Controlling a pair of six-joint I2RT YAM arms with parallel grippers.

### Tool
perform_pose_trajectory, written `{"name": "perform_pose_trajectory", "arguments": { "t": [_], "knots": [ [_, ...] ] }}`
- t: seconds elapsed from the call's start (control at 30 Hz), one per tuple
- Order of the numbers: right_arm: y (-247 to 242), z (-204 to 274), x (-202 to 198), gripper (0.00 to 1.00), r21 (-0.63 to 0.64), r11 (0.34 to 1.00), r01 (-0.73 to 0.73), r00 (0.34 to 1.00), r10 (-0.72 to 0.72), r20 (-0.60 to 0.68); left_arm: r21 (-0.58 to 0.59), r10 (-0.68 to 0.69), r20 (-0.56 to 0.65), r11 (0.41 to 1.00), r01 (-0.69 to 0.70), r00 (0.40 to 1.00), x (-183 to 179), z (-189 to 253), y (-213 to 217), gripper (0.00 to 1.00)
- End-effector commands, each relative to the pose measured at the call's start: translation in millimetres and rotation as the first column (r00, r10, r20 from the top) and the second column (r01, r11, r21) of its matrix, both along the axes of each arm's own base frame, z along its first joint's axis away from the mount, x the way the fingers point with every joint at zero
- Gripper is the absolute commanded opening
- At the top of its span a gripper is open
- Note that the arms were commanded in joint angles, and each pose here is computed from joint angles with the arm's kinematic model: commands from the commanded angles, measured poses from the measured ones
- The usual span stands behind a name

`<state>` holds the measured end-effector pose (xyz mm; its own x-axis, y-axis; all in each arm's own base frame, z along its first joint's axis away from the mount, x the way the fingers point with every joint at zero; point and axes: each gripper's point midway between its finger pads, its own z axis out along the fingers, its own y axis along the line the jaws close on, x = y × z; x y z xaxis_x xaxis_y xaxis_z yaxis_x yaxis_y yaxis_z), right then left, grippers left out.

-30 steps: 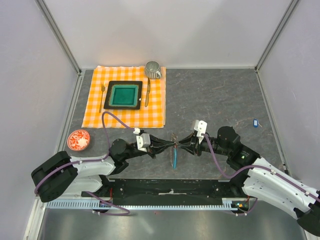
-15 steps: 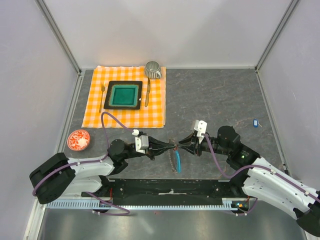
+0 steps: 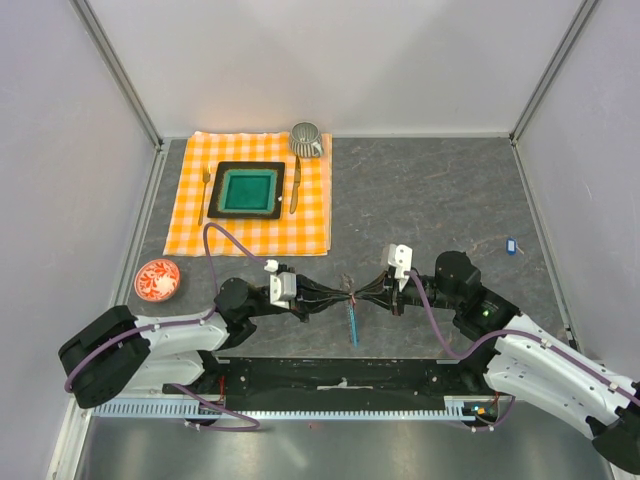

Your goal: Put the keys on the keyring

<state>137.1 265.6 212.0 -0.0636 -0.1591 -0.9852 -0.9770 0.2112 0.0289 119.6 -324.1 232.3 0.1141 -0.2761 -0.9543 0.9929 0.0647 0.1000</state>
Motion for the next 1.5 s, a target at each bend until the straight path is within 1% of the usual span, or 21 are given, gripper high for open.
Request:
{"name": "perform_pose_trajectory", "arguments": {
  "t": [0.0, 0.23, 0.37, 0.6, 0.7, 0.8, 0.83, 0.87, 0.9, 0.93, 1.0, 1.17, 1.3, 1.47],
  "knots": [
    [5.7, 13.0, -0.6, 0.0, 0.034, 0.999, -0.039, 0.999, 0.038, 0.036, -0.283, -0.021, 0.226, 0.955, 0.087, 0.974, -22.6, 85.5, 17.2, 0.02],
    [12.3, 17.4, -6.2, 0.0, 0.056, 0.994, -0.091, 0.995, 0.09, 0.031, -0.276, -0.065, 0.253, 0.952, 0.136, 0.965, -28.3, 88.6, 13.3, 0.02],
    [17.3, 22.6, -9.6, 0.0, 0.07, 0.989, -0.133, 0.991, 0.131, 0.035, -0.269, -0.093, 0.247, 0.95, 0.161, 0.964, -29.8, 86.2, 9.7, 0.02],
    [21.8, 32.0, -7.2, 0.0, 0.111, 0.984, -0.137, 0.99, 0.132, 0.053, -0.258, -0.111, 0.247, 0.95, 0.176, 0.963, -30.4, 84.3, 6.6, 0.02],
    [20.2, 31.5, -4.2, 0.05, 0.105, 0.988, -0.116, 0.992, 0.111, 0.053, -0.267, -0.075, 0.237, 0.954, 0.14, 0.969, -25.3, 82.4, 8.3, 0.02],
    [12.4, 25.2, 1.8, 0.2, 0.064, 0.996, -0.055, 0.997, 0.052, 0.049, -0.277, -0.001, 0.224, 0.959, 0.065, 0.975, -15.1, 78.3, 13.7, 0.02],
    [7.7, 21.0, 5.5, 0.21, 0.033, 0.999, -0.021, 0.999, 0.019, 0.045, -0.27, 0.019, 0.223, 0.962, 0.043, 0.975, -11.8, 74.8, 14.9, 0.02],
    [4.2, 23.1, 5.4, 0.22, 0.03, 1.0, -0.006, 0.999, 0.005, 0.051, -0.271, 0.043, 0.212, 0.962, 0.017, 0.976, -7.4, 74.4, 15.5, 0.02],
    [2.5, 26.2, 7.2, 0.24, 0.032, 0.999, 0.008, 0.998, -0.01, 0.061, -0.247, 0.052, 0.196, 0.969, -0.002, 0.979, -3.8, 69.5, 14.6, 0.02],
    [-2.2, 20.6, 6.8, 0.26, 0.002, 1.0, 0.028, 0.999, -0.028, 0.04, -0.239, 0.07, 0.201, 0.971, -0.02, 0.977, -0.7, 68.2, 14.4, 0.02],
    [-6.0, 24.1, 6.0, 0.29, -0.001, 0.999, 0.035, 0.998, -0.035, 0.055, -0.219, 0.098, 0.185, 0.974, -0.056, 0.978, 5.4, 65.1, 14.4, 0.02],
    [-8.5, 33.2, 4.7, 0.3, 0.005, 0.999, 0.033, 0.996, -0.033, 0.088, -0.182, 0.102, 0.186, 0.981, -0.068, 0.977, 8.1, 61.7, 12.5, 0.02],
    [-5.8, 35.7, 5.9, 0.31, -0.001, 1.0, 0.017, 0.994, -0.017, 0.107, -0.177, 0.087, 0.19, 0.983, -0.053, 0.978, 6.1, 62.0, 11.2, 0.02],
    [-4.0, 48.2, 5.7, 0.3, 0.024, 1.0, 0.003, 0.99, -0.007, 0.144, -0.175, 0.066, 0.18, 0.984, -0.034, 0.981, 5.5, 61.7, 7.4, 0.02]
  ]
}}
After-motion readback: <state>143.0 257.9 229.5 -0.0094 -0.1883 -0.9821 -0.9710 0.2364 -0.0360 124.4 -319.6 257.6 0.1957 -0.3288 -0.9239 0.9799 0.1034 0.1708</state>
